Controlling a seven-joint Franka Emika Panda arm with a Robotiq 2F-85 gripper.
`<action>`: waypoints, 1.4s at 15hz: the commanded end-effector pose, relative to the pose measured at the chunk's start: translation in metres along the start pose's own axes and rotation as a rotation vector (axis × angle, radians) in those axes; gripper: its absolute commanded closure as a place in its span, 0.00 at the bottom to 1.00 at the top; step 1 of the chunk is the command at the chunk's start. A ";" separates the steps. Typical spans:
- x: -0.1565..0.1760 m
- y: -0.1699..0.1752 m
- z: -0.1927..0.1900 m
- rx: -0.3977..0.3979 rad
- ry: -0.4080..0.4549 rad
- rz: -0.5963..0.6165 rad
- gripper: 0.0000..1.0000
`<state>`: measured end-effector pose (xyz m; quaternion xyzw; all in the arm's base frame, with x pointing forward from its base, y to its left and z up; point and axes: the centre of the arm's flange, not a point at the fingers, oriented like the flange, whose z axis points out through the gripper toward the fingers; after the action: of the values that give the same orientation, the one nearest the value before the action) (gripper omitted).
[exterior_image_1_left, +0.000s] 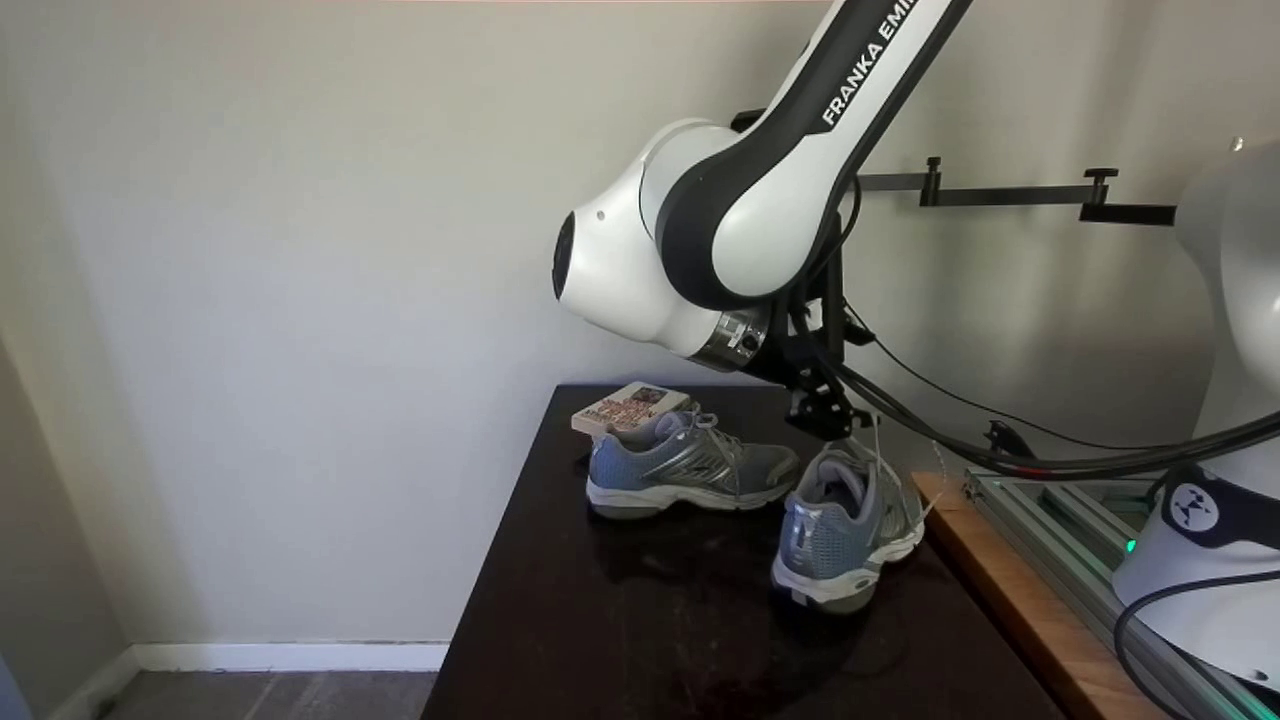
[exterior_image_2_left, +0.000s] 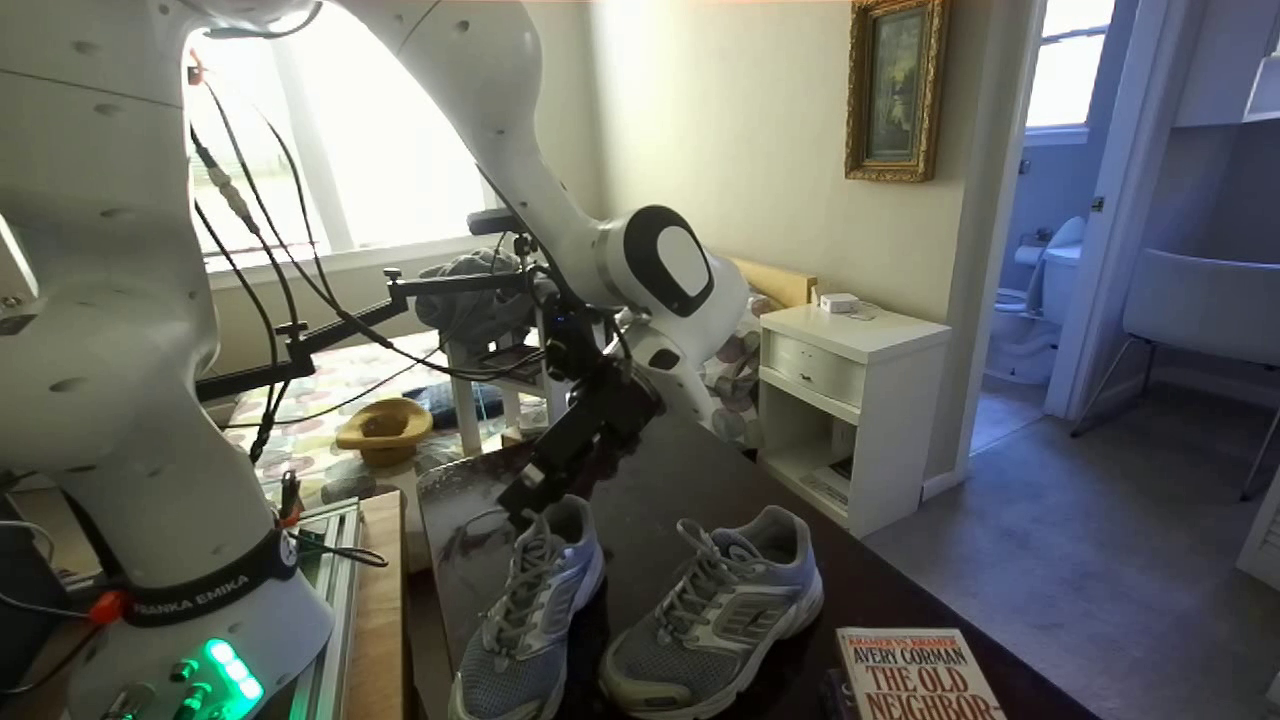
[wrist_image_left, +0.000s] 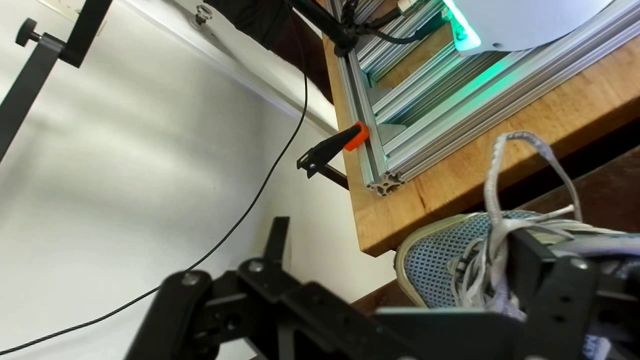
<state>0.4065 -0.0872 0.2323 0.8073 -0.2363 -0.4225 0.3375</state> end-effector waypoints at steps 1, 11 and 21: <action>-0.003 0.016 -0.007 -0.013 0.009 0.014 0.00; 0.009 0.045 -0.049 0.064 -0.022 0.072 0.00; 0.013 0.028 -0.049 0.105 -0.146 0.039 0.00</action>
<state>0.4444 -0.1018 0.2675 0.7964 -0.2905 -0.4334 0.3058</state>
